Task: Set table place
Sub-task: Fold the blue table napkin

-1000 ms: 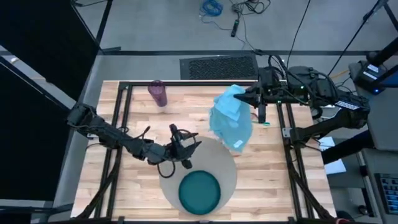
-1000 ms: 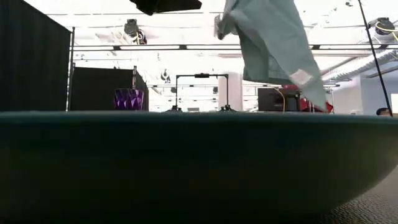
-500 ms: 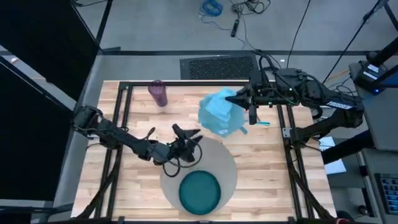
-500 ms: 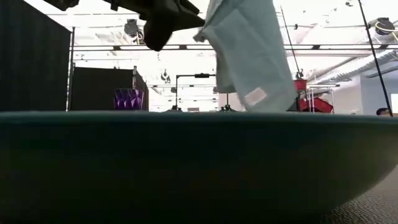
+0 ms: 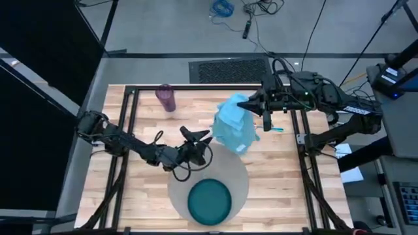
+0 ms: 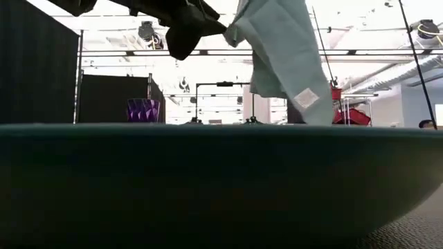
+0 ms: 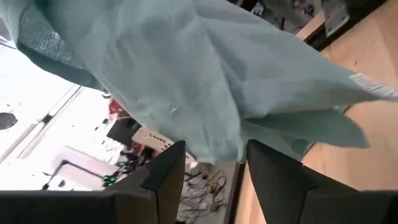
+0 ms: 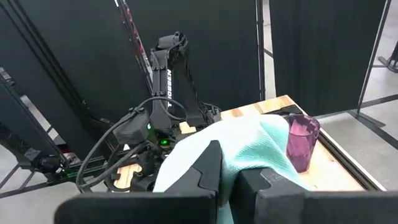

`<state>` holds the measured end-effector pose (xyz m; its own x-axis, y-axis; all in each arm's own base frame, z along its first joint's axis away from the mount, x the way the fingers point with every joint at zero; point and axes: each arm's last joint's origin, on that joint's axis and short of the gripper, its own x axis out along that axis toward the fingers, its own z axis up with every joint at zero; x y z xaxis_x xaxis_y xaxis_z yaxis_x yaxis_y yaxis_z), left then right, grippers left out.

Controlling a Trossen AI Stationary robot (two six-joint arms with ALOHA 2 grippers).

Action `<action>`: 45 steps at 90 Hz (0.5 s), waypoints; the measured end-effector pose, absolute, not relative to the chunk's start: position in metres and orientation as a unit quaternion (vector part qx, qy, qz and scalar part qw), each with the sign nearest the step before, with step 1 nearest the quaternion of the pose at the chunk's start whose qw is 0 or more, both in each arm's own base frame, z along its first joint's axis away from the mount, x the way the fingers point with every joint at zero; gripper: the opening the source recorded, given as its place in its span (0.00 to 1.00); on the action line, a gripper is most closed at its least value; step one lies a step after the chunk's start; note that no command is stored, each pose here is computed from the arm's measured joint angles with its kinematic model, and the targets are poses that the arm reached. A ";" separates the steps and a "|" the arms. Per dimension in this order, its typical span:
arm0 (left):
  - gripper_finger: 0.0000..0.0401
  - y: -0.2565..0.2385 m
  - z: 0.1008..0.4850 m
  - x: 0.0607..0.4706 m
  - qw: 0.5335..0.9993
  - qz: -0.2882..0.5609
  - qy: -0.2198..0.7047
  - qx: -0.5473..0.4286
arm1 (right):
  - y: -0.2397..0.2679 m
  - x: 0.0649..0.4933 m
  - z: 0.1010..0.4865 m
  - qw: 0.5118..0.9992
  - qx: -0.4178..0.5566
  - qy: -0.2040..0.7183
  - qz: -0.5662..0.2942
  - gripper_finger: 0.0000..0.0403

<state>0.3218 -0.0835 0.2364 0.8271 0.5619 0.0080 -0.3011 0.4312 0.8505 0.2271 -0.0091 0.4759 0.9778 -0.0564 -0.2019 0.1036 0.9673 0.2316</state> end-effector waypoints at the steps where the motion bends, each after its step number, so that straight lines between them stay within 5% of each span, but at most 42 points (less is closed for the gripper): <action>1: 0.39 -0.083 0.236 0.322 0.835 0.258 0.139 0.467 | -0.009 0.227 0.476 0.987 0.121 0.097 -0.041 0.00; 45: 0.39 -0.076 0.236 0.325 0.849 0.250 0.129 0.447 | -0.009 0.228 0.479 0.987 0.129 0.083 -0.039 0.00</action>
